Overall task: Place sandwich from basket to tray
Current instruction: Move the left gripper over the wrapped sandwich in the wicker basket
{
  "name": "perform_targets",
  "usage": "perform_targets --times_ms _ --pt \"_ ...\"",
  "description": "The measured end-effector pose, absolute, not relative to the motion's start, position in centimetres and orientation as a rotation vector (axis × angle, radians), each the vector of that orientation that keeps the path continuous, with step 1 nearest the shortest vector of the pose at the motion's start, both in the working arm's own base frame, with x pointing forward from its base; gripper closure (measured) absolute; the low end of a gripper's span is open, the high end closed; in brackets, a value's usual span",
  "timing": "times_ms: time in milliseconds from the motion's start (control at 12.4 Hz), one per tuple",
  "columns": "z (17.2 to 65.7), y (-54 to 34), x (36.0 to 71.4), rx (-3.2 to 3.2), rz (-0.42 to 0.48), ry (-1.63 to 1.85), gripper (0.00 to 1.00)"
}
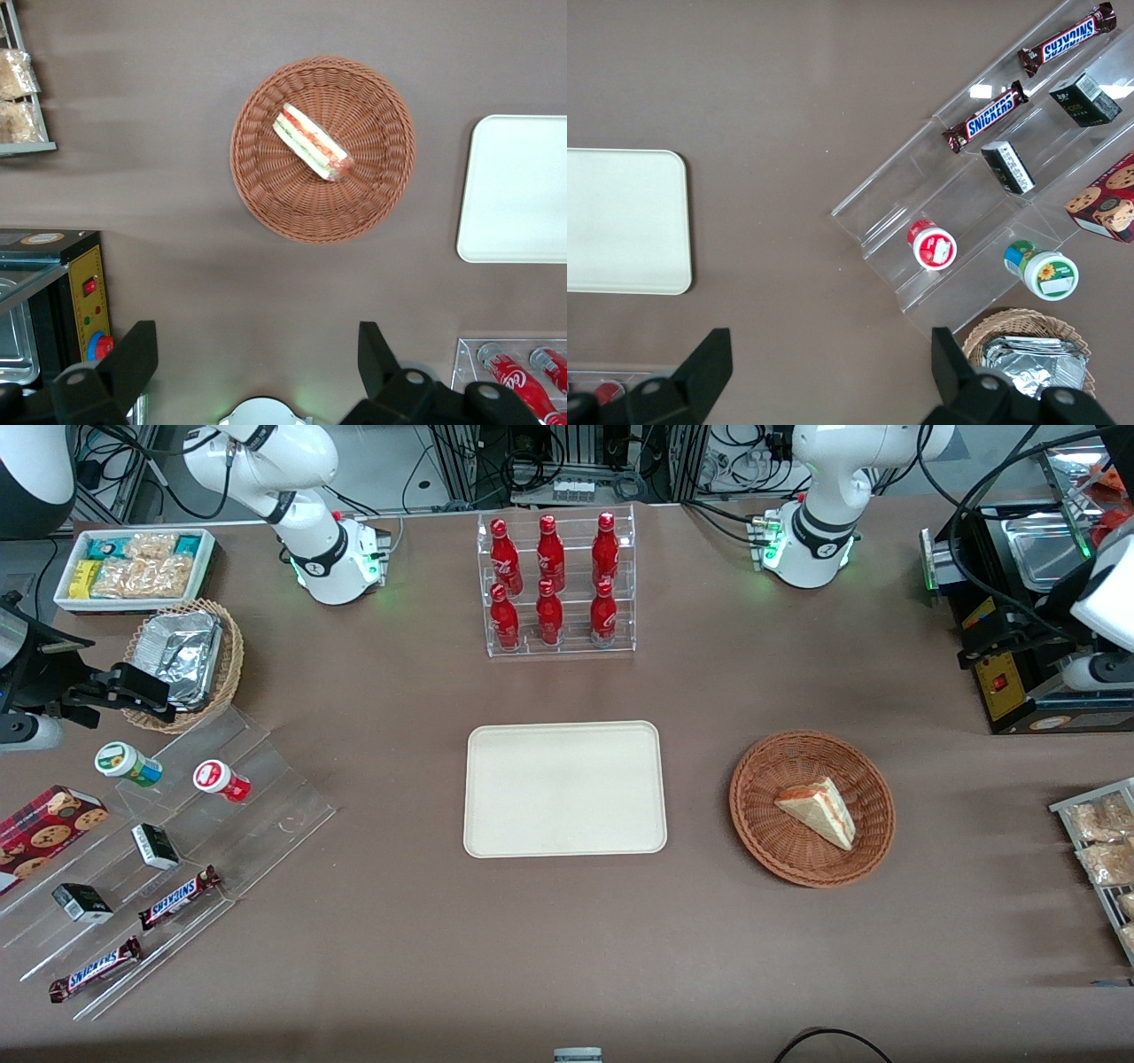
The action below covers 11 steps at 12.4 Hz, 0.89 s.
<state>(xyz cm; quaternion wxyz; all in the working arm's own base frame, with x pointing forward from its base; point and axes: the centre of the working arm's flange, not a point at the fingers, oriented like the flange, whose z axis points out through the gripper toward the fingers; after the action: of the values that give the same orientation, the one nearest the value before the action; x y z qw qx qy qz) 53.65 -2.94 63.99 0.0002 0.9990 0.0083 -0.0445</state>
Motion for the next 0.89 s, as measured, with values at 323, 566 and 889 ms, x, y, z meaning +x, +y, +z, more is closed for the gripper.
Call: perform_targets --times_ms 323,566,889 --pt "63.1 -3.6 54.0 3.149 -0.171 0.029 0.0" --pt "57.6 -2.7 56.9 3.178 -0.273 0.322 0.0" --pt "47.6 -3.6 61.7 3.014 -0.189 1.132 0.0"
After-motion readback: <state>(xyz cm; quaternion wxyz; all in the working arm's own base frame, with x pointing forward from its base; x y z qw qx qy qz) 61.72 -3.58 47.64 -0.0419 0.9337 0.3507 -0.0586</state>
